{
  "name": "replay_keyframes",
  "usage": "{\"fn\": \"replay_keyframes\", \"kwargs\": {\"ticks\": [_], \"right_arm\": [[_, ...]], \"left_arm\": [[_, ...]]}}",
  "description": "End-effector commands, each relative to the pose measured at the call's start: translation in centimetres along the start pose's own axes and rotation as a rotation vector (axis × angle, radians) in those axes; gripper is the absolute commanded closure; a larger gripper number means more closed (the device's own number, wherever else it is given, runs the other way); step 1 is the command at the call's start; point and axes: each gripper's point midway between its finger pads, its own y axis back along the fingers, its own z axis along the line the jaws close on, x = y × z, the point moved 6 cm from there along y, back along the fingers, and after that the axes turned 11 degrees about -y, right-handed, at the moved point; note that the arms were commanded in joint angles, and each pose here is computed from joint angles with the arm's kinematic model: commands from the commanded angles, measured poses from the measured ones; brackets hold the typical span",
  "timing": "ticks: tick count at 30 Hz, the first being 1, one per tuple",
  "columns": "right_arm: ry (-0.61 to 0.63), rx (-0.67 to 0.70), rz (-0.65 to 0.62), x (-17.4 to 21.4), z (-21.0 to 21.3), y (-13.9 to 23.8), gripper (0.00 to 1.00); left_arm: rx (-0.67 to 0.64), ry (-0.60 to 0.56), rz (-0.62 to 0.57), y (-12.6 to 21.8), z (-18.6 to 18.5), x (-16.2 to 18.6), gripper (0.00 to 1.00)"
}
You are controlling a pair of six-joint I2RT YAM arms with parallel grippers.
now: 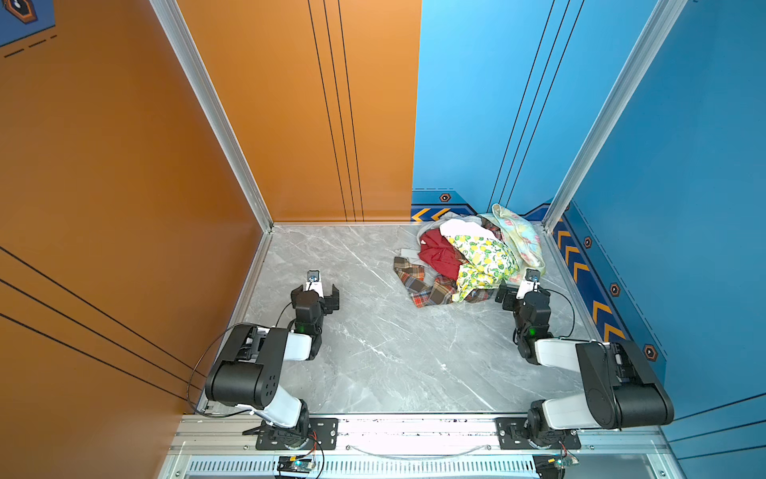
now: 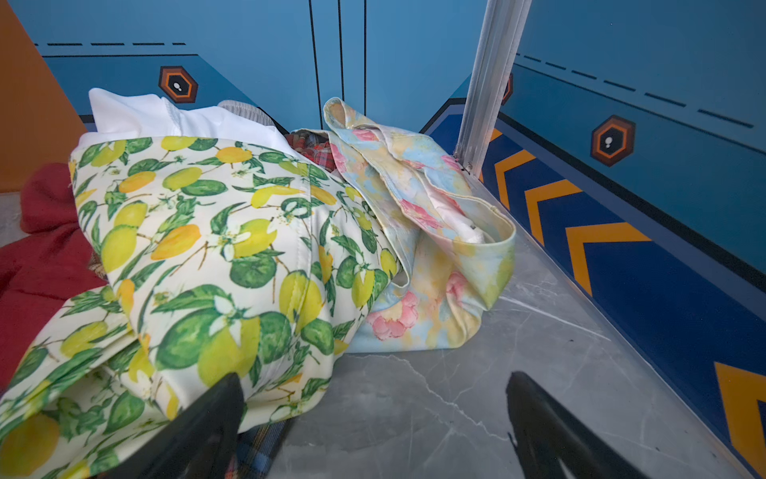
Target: Pick out a specific cloth from the pile
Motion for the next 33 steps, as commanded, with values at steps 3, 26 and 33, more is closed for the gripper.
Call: {"fn": "replay_keyframes", "kwargs": {"ticks": [3,26,33], "right_arm": [[-0.031,0.108,-0.044,-0.4,-1.2,1.1,0.0],[0.023,0.045,-0.028,-9.9,5.9,5.2,0.02],[0.185,-0.097,0.117,-9.5,12.1,4.8,0.01]], "left_arm": [[-0.035,-0.019,-0.004,0.3,0.5,-0.5,0.02],[0.542,0.259,0.269,1.8,-9.0,-10.6,0.02],[0.702,0.37,0.309,2.9,-11.1,-11.7,0.02]]}}
